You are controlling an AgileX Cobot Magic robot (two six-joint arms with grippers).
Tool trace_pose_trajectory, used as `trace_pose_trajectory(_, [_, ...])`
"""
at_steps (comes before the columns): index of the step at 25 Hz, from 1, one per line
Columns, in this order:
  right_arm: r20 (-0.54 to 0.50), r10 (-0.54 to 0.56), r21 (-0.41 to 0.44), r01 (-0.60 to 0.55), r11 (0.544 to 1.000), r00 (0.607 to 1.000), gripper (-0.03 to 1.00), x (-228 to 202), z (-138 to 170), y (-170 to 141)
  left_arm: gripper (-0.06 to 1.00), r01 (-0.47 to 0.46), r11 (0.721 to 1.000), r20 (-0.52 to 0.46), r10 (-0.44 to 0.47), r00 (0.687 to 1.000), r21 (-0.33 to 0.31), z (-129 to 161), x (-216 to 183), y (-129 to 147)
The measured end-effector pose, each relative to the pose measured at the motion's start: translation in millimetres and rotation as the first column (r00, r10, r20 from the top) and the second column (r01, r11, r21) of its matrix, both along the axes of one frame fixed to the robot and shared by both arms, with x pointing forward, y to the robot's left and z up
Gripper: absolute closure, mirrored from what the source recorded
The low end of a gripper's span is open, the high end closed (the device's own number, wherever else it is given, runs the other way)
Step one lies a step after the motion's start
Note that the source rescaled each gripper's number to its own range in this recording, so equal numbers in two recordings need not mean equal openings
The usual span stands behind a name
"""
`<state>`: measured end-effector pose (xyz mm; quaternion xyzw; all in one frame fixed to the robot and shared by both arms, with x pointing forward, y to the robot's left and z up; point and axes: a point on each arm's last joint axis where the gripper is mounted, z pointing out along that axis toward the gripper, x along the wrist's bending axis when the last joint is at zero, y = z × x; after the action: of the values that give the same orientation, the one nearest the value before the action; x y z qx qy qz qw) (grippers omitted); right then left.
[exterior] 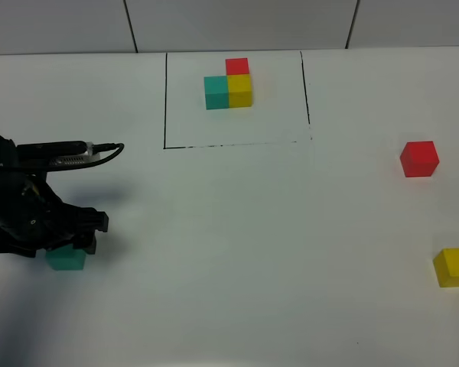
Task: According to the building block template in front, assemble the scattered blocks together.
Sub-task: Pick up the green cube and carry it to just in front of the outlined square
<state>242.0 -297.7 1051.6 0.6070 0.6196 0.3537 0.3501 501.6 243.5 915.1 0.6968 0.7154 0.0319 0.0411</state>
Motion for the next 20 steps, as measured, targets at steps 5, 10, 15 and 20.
trace_pose_trajectory(5, [0.0, 0.0, 0.0, 0.0, 1.0, 1.0, 0.24, 0, 0, 0, 0.15, -0.002, 1.0, -0.026, 0.003, 1.0, 0.004, -16, 4, -1])
trace_pose_trajectory(10, [0.0, 0.0, 0.0, 0.0, 1.0, 1.0, 0.24, 0, 0, 0, 0.15, -0.005, 1.0, -0.034, 0.005, 0.999, 0.004, -25, 6, -2])
trace_pose_trajectory(15, [0.0, 0.0, 0.0, 0.0, 1.0, 1.0, 0.24, 0, 0, 0, 0.24, -0.011, 1.0, -0.038, 0.011, 0.999, -0.001, -25, 6, -2])
trace_pose_trajectory(20, [0.0, 0.0, 0.0, 0.0, 1.0, 1.0, 0.24, 0, 0, 0, 0.8, -0.021, 1.0, -0.047, 0.02, 0.999, -0.005, -25, 5, -2])
